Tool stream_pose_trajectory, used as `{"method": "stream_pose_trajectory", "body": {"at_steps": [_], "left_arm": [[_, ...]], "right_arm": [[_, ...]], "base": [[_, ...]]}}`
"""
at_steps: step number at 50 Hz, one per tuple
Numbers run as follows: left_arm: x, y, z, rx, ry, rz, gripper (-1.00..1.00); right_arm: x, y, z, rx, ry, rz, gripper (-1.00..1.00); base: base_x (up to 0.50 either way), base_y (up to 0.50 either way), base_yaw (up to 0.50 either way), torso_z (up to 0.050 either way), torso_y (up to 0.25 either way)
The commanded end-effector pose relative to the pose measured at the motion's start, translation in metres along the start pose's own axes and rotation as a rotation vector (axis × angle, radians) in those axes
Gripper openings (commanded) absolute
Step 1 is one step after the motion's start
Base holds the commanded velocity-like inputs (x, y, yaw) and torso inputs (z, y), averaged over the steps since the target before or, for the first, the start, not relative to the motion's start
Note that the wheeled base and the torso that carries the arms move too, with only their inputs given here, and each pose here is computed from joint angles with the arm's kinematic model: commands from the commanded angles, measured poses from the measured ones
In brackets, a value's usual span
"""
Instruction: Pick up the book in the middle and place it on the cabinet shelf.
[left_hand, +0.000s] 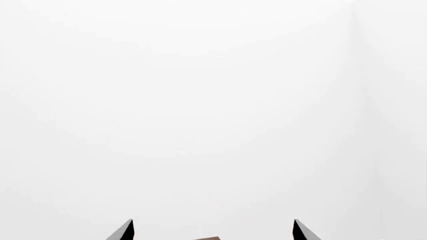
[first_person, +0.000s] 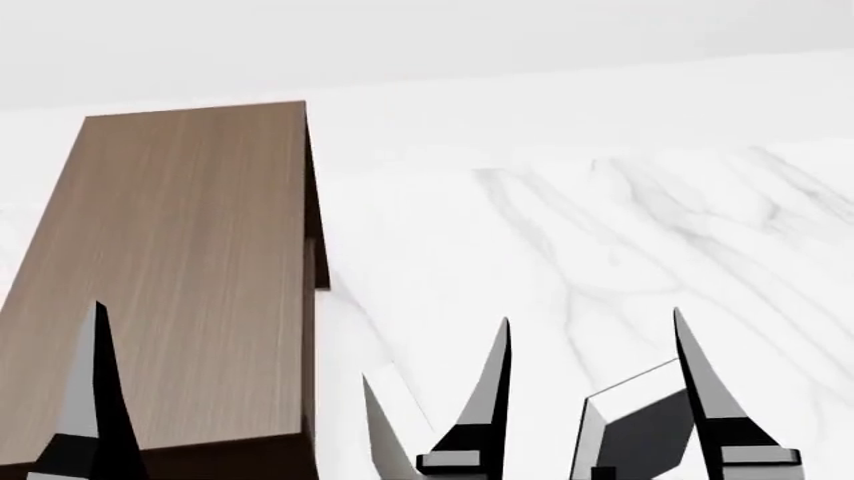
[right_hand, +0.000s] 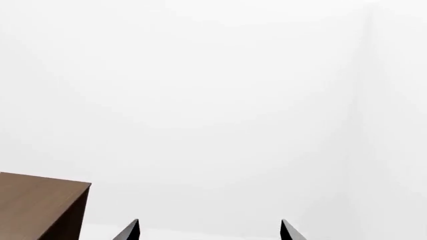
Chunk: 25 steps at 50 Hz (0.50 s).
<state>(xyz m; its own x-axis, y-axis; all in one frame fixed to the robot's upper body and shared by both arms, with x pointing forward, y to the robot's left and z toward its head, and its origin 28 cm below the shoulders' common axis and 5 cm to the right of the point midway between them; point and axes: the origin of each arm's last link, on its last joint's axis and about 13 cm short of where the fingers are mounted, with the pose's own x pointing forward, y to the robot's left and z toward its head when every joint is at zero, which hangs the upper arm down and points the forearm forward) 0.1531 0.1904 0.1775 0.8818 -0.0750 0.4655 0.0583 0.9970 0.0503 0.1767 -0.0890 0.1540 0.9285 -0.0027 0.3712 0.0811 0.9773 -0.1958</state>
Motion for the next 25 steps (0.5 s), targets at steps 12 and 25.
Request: {"method": "stream_pose_trajectory", "body": {"at_steps": [12,25], "left_arm": [[0.0001,-0.0005,-0.0013,0.009,0.007,-0.004,1.0],[-0.0002,-0.0007,-0.0008,0.016,0.01,-0.009,1.0]], "right_arm": [[0.0003,-0.0005,0.002,0.011,0.004,0.0,1.0],[0.0002,-0.003,0.0025,0.01,0.005,-0.014,1.0]], "base": [[0.0,0.0,0.0,0.05,-0.026],[0.0,0.0,0.0,0.044,-0.159]]}}
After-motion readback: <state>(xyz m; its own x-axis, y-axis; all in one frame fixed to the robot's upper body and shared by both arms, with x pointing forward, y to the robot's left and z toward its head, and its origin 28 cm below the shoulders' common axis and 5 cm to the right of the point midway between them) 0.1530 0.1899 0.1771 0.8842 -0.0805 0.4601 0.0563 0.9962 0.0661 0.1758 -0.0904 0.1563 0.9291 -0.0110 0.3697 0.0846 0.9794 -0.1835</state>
